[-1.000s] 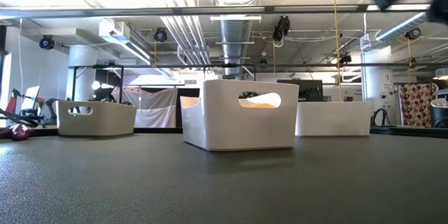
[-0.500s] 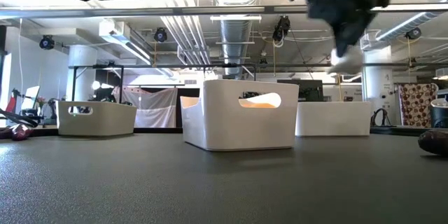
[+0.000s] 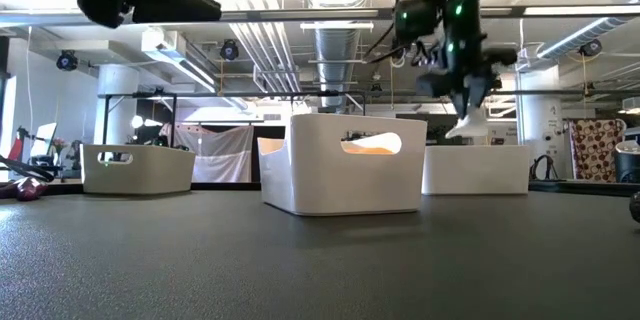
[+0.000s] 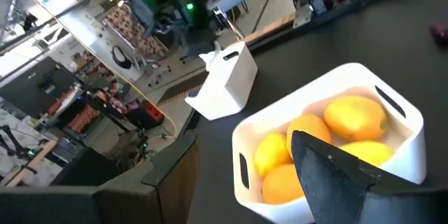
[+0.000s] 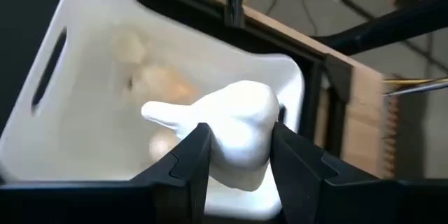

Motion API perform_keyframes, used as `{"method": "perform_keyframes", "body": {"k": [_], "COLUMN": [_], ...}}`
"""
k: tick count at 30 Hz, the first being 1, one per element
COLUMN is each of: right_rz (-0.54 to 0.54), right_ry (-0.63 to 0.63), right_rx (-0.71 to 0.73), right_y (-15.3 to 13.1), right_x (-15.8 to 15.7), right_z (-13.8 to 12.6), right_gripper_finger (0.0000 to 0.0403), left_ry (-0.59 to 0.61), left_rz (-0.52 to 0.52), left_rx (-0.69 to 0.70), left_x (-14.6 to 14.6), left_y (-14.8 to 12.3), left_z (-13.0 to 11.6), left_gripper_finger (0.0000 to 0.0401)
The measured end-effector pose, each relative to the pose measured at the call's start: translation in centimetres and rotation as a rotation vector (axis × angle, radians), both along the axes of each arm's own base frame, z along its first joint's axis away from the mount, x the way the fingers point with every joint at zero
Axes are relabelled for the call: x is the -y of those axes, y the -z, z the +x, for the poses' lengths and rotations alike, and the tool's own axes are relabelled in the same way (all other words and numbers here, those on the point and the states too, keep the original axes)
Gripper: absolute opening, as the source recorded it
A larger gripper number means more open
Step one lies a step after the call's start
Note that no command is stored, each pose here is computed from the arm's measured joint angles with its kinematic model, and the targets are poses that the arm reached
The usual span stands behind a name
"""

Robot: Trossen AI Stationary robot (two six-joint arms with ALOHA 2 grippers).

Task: Sort produce into baskets
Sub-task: Put the garlic into the top white bin

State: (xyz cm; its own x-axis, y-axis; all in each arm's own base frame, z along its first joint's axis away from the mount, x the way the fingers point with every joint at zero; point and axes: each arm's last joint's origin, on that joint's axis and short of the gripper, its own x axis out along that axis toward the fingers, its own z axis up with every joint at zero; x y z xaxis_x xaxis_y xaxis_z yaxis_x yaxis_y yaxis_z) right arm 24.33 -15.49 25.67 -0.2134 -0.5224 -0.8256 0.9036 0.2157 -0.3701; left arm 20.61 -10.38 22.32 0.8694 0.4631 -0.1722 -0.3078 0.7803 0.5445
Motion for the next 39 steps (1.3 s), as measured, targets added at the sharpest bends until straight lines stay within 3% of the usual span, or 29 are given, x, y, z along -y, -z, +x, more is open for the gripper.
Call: {"method": "perform_keyframes", "body": {"k": [5, 11, 17, 23, 30, 35, 39], "right_rz": [0.023, 0.060, 0.100, 0.089, -0.119, -0.133, -0.089], "right_ry": [-0.010, -0.034, -0.094, -0.203, -0.267, -0.343, -0.344], "right_rx": [0.034, -0.034, -0.102, -0.157, -0.123, 0.003, 0.154], "right_y": [2.6, 6.5, 8.3, 7.0, 2.5, 0.8, 1.7], "right_x": [2.4, 4.1, 4.8, 4.3, 1.7, -1.0, -3.7], "right_z": [0.3, 1.0, 1.5, 1.4, 1.8, 2.6, 4.0], "right_gripper_finger": [0.0125, 0.0151, 0.0192, 0.0239, 0.0254, 0.0244, 0.0236], "left_ry": [-0.011, 0.178, 0.147, 0.048, -0.149, -0.264, -0.329], "left_rz": [-0.065, -0.274, -0.302, -0.345, -0.422, -0.477, -0.461], "left_rx": [-0.037, -0.118, -0.093, -0.089, -0.044, -0.017, -0.078], "left_x": [-0.5, -0.9, -2.4, -6.4, -14.4, -18.2, -19.6], "left_y": [0.4, 0.2, -0.8, -1.1, -1.5, -6.2, -10.3], "left_z": [-0.9, -1.9, -2.3, -1.2, -0.4, -0.9, -1.6], "left_gripper_finger": [0.0210, 0.0210, 0.0210, 0.0210, 0.0210, 0.0210, 0.0210]}}
